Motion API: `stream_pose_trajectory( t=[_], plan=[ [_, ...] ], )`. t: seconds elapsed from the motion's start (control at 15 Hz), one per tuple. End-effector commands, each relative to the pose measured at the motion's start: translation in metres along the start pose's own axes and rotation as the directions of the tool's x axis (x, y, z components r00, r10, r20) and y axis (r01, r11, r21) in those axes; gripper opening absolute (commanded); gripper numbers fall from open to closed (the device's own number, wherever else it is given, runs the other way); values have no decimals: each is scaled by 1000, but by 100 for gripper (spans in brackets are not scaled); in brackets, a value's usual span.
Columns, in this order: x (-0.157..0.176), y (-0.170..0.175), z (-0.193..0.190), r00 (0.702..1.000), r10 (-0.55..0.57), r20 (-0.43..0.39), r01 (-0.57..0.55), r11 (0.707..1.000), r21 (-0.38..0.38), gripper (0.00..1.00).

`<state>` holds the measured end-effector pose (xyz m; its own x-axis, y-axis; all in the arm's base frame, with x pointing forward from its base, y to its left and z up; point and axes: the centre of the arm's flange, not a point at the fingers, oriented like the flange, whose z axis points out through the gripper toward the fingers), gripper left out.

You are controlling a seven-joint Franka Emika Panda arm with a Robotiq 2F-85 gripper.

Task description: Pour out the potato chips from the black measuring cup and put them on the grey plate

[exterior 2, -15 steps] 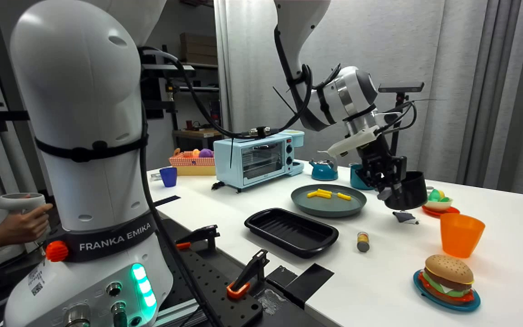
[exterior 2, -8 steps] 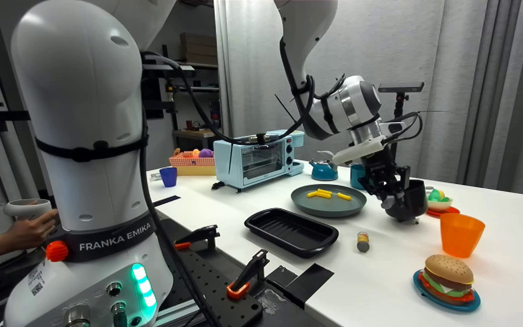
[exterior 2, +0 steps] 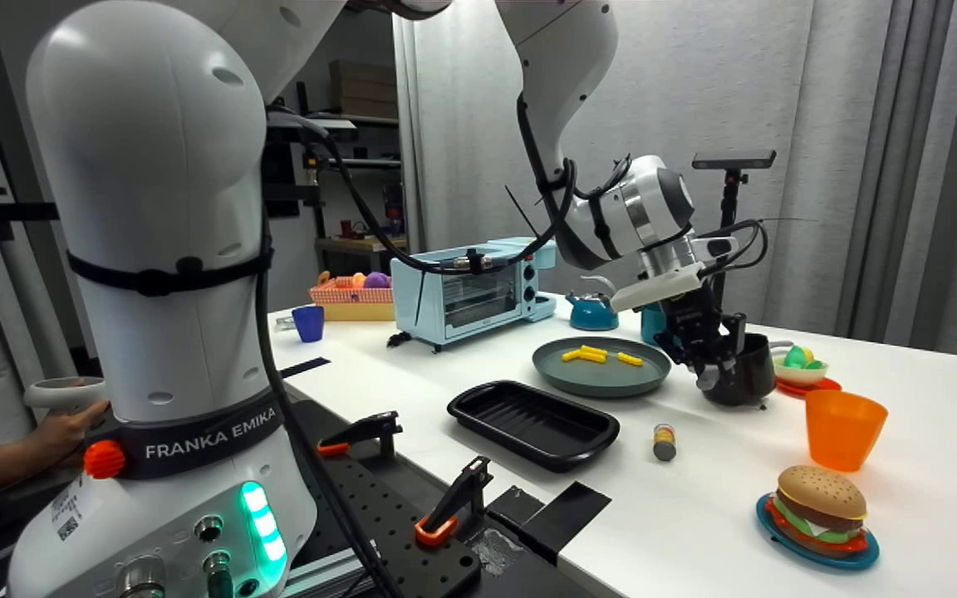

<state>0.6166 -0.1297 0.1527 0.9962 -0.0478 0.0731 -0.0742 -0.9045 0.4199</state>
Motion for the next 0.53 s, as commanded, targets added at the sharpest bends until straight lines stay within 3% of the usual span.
stream_pose_trajectory(
  t=[0.0,0.47],
  plan=[
    [17,-2,5,1000,2,-14,-2,1000,-2,8],
    [21,-2,5,1000,17,-9,-17,1000,-16,8]
  ],
)
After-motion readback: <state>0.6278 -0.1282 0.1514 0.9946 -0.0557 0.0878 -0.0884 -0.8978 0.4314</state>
